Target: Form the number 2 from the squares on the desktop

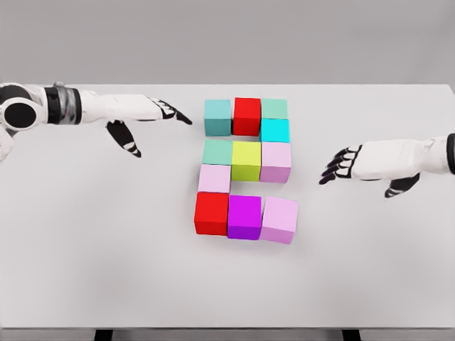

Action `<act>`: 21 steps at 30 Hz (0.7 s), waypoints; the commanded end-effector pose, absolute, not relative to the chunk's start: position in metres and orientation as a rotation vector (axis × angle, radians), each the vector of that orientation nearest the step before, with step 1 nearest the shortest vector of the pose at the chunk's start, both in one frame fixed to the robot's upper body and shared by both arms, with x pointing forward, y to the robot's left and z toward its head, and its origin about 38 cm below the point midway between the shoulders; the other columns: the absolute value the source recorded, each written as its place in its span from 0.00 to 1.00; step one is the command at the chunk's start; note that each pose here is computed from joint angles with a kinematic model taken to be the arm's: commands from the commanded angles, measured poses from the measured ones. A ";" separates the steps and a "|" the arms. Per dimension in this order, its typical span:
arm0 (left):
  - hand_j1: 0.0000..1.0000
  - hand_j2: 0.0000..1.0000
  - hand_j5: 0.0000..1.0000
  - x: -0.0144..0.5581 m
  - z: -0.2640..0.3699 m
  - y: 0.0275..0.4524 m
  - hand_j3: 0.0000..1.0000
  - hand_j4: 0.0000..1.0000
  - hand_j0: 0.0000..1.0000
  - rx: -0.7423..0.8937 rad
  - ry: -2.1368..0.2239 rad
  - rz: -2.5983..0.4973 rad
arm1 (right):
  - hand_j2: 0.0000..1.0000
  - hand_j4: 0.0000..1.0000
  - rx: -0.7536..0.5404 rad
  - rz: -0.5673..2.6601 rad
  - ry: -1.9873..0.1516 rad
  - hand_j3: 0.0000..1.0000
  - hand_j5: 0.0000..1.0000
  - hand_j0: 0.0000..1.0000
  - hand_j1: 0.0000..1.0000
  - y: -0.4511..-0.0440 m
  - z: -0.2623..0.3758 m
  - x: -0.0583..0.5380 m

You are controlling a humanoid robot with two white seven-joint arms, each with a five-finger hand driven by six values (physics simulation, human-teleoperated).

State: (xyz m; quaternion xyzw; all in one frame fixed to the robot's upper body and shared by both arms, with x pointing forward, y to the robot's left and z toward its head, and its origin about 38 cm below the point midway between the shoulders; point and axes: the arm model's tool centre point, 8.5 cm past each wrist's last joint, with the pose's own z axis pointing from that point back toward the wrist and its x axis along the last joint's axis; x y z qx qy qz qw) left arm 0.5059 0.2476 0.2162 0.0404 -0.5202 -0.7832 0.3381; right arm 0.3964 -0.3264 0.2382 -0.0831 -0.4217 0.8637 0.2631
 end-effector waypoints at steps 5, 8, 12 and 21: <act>1.00 1.00 1.00 0.528 0.204 0.258 1.00 1.00 1.00 0.153 -1.274 -1.888 | 1.00 1.00 -0.170 2.114 -1.178 1.00 1.00 1.00 1.00 -0.360 0.235 0.411; 1.00 1.00 1.00 0.539 0.202 0.238 1.00 1.00 1.00 0.190 -1.207 -1.792 | 1.00 1.00 -0.171 2.297 -1.093 1.00 1.00 1.00 1.00 -0.335 0.218 0.397; 1.00 1.00 1.00 0.542 0.195 0.218 1.00 1.00 1.00 0.178 -1.197 -1.783 | 1.00 1.00 -0.143 2.407 -1.014 1.00 1.00 1.00 1.00 -0.318 0.193 0.391; 1.00 1.00 1.00 0.541 0.189 0.220 1.00 1.00 1.00 0.171 -1.186 -1.778 | 1.00 1.00 -0.095 2.476 -1.058 1.00 1.00 1.00 1.00 -0.291 0.191 0.382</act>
